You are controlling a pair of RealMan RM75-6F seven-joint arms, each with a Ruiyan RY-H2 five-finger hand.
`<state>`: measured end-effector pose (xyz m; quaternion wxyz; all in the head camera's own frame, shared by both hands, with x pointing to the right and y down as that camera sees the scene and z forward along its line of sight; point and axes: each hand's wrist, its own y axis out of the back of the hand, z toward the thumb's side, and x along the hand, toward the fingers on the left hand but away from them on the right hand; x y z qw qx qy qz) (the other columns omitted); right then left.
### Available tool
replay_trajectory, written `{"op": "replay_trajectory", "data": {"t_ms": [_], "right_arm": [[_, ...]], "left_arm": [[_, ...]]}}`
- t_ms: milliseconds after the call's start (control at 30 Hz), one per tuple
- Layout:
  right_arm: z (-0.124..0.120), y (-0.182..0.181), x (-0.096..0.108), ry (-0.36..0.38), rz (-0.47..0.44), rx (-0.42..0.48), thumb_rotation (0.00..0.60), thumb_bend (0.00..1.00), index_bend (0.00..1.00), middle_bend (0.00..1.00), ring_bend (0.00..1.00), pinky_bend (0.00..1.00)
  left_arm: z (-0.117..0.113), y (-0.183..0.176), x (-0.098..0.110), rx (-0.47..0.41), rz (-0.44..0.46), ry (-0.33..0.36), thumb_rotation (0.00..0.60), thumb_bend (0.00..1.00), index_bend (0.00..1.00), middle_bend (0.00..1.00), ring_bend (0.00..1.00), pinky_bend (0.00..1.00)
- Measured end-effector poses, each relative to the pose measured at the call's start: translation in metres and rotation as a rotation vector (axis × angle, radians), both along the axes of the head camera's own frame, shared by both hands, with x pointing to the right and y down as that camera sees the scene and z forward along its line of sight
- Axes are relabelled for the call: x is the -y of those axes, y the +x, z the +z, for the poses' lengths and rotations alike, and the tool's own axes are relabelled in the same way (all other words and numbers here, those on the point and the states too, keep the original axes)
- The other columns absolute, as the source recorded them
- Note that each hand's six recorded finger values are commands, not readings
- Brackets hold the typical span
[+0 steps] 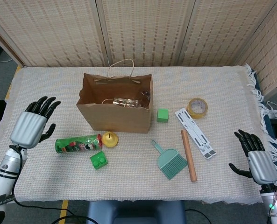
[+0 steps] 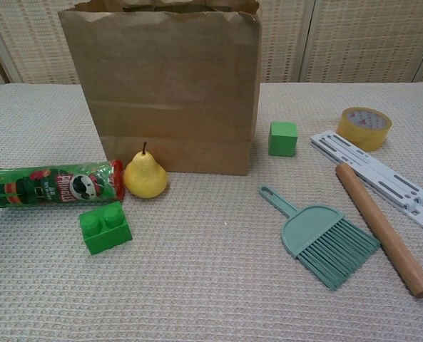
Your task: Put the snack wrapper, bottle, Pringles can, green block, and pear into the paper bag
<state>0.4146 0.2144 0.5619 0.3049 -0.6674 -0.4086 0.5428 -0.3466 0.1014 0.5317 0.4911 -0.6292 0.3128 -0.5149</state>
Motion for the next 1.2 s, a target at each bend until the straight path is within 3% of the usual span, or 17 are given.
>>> {"op": "replay_trajectory", "data": {"t_ms": [133,233,467,667,833,1200], "right_arm": [[0.0,0.0,0.0,0.003,-0.001,-0.002,0.6,0.11,0.0,0.0,0.0,0.0],[0.001,-0.001,0.0,0.003,-0.004,-0.004,0.6,0.11,0.0,0.0,0.0,0.0],[0.001,-0.001,0.0,-0.001,-0.005,-0.001,0.6,0.11,0.0,0.0,0.0,0.0],[0.0,-0.001,0.0,-0.008,-0.005,0.004,0.6,0.11,0.0,0.0,0.0,0.0],[0.0,-0.001,0.0,-0.013,-0.003,0.009,0.6,0.11,0.0,0.0,0.0,0.0],[0.001,-0.001,0.001,-0.023,0.003,0.011,0.6,0.11,0.0,0.0,0.0,0.0]], "left_arm": [[0.025,-0.018,-0.036,0.028,-0.042,-0.138,0.6,0.35,0.01,0.0,0.0,0.15],[0.044,-0.019,-0.052,0.054,-0.038,-0.224,0.6,0.34,0.0,0.0,0.0,0.11],[0.09,-0.011,-0.076,0.12,-0.025,-0.384,0.6,0.34,0.0,0.0,0.0,0.06],[0.125,0.0,-0.079,0.171,-0.009,-0.44,0.6,0.34,0.0,0.0,0.0,0.06],[0.147,0.008,-0.074,0.199,0.007,-0.444,0.6,0.34,0.0,0.0,0.0,0.06],[0.177,0.025,-0.076,0.219,0.02,-0.507,0.6,0.35,0.0,0.0,0.0,0.07]]}}
